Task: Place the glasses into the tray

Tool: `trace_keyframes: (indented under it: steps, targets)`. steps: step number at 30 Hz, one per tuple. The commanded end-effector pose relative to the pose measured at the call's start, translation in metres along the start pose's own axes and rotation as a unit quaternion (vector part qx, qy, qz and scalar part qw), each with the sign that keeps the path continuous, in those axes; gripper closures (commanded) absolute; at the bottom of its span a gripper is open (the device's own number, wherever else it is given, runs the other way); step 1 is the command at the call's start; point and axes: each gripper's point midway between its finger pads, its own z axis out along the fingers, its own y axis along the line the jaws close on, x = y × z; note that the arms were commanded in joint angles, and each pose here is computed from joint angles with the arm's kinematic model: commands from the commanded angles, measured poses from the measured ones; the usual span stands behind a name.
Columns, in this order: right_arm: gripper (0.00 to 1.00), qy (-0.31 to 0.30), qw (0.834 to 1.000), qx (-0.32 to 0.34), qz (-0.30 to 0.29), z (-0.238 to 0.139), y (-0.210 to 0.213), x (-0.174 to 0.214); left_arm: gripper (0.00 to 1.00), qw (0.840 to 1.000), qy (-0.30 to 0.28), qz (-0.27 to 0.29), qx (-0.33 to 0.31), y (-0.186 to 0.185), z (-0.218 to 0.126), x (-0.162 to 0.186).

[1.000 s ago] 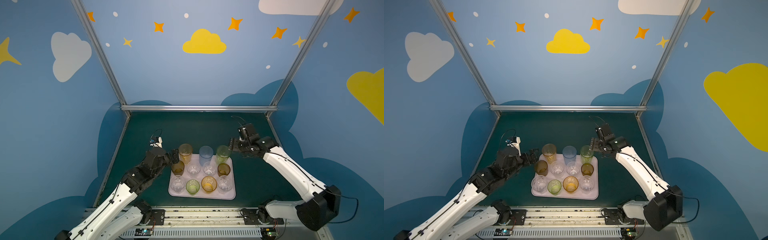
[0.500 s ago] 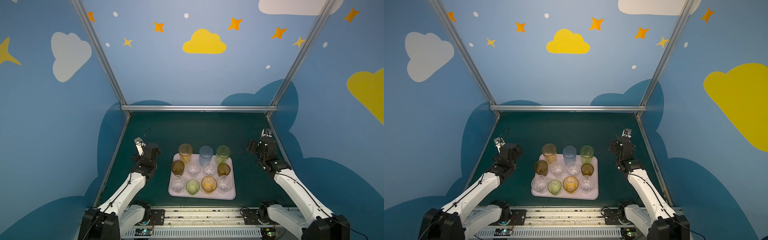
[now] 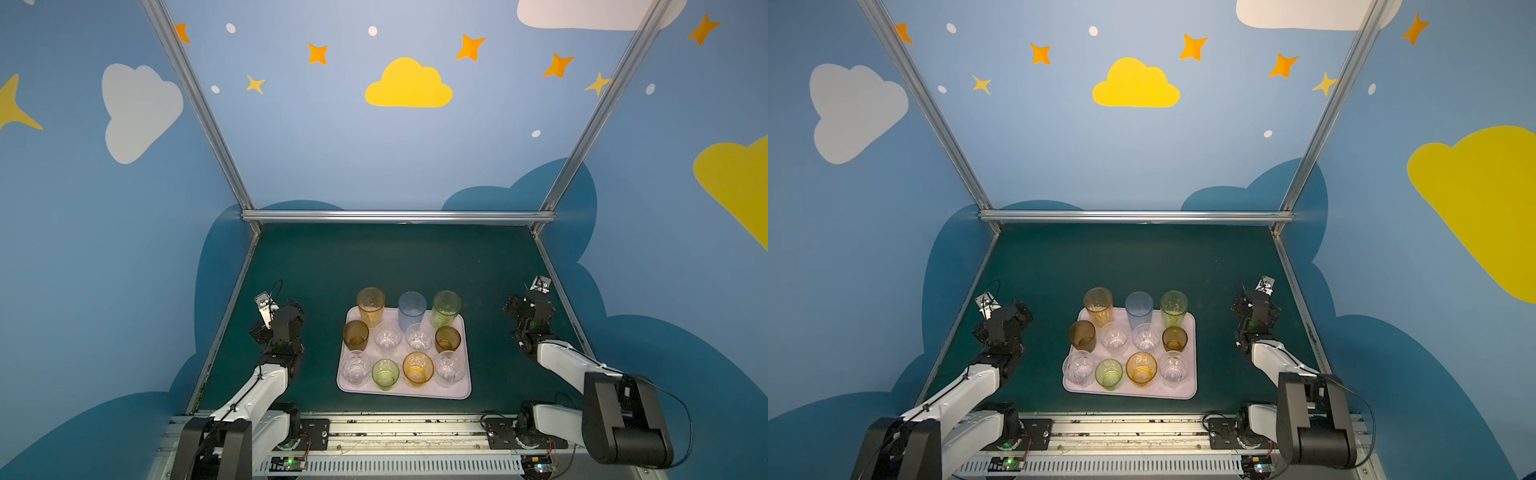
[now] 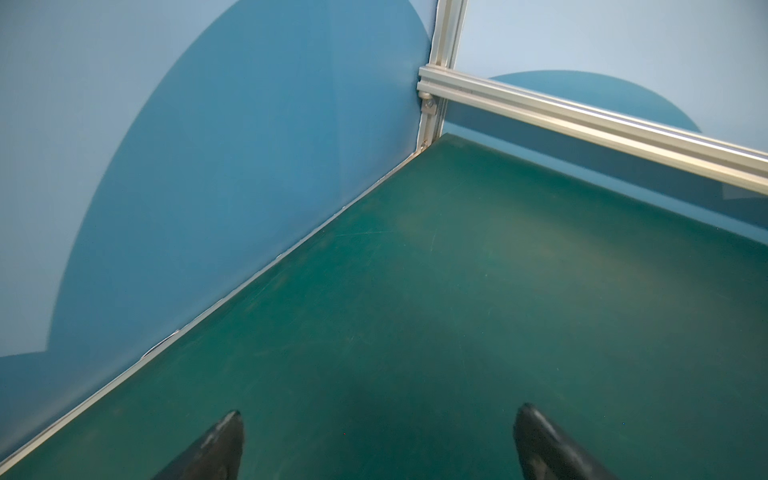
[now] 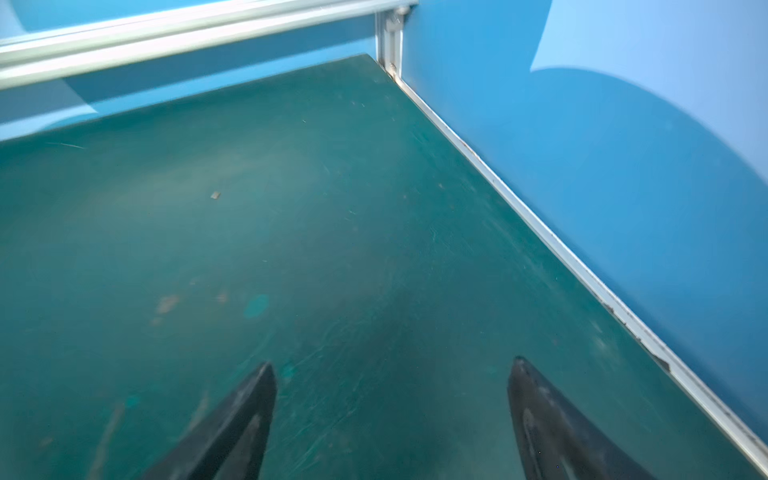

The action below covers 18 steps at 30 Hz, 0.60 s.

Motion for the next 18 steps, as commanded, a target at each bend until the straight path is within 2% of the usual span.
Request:
trace_keyframes:
  steps: [1, 9, 13, 18]
  targets:
    - [0.14, -0.033, 0.998, -0.012, 0.042, 0.007, -0.002, -0.017, 0.0, 0.997, -0.04, -0.015, 0.066, -0.024, 0.006, -0.017]
    - [0.14, -0.013, 0.998, -0.029, 0.057, 0.017, -0.003, -0.006, 0.0, 0.994, -0.018, 0.021, 0.109, -0.053, 0.026, -0.007]
    - [0.14, -0.024, 0.997, -0.042, 0.053, 0.015, 0.001, -0.006, 0.0, 0.979, -0.005, 0.064, 0.195, -0.086, 0.029, 0.011]
    - [0.14, -0.018, 0.997, -0.069, 0.036, 0.018, 0.013, -0.008, 0.0, 0.971, 0.021, 0.092, 0.219, -0.102, 0.037, 0.025]
